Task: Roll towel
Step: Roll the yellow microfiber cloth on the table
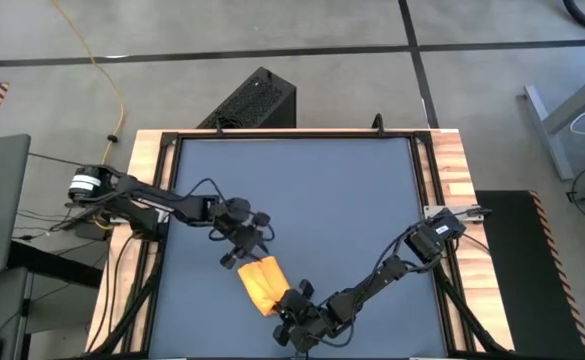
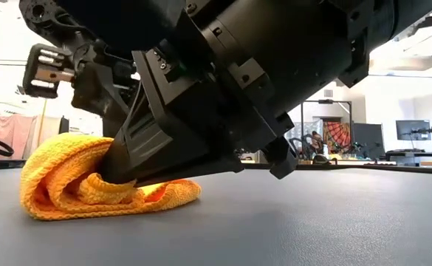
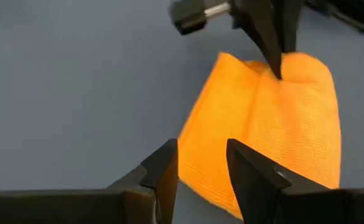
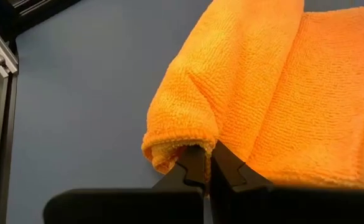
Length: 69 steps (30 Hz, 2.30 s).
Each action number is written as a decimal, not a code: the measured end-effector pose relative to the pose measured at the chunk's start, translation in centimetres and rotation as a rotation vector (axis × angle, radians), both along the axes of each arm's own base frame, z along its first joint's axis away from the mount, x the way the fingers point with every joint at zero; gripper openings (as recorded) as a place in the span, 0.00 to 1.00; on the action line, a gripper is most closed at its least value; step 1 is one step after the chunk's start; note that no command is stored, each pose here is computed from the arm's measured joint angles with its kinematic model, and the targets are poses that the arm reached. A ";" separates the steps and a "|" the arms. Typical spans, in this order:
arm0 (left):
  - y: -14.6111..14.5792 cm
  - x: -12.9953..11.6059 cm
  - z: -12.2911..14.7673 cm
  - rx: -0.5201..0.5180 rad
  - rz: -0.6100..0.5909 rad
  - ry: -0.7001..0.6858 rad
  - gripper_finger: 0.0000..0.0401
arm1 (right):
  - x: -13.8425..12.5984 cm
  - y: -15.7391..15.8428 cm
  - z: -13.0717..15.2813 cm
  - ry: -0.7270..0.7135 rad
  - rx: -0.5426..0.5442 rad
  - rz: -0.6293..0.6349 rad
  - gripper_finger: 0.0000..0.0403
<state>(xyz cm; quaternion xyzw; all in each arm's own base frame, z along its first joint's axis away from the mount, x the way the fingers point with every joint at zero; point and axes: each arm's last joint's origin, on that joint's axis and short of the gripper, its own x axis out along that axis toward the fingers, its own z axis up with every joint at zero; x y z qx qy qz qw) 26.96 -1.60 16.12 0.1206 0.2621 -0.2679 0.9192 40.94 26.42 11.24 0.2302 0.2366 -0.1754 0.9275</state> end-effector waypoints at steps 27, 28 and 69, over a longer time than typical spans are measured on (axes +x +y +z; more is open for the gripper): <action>-1.9 8.2 -3.6 0.115 -0.155 0.473 0.06 | -0.3 0.3 -0.1 -0.010 0.022 -0.033 0.05; -1.9 8.2 -3.6 0.110 -0.159 0.474 0.03 | -0.4 0.3 -0.1 -0.013 0.018 -0.044 0.05; -3.0 3.5 -1.9 0.113 -0.154 0.471 0.00 | -2.9 0.0 -1.5 -0.037 0.155 -0.401 0.05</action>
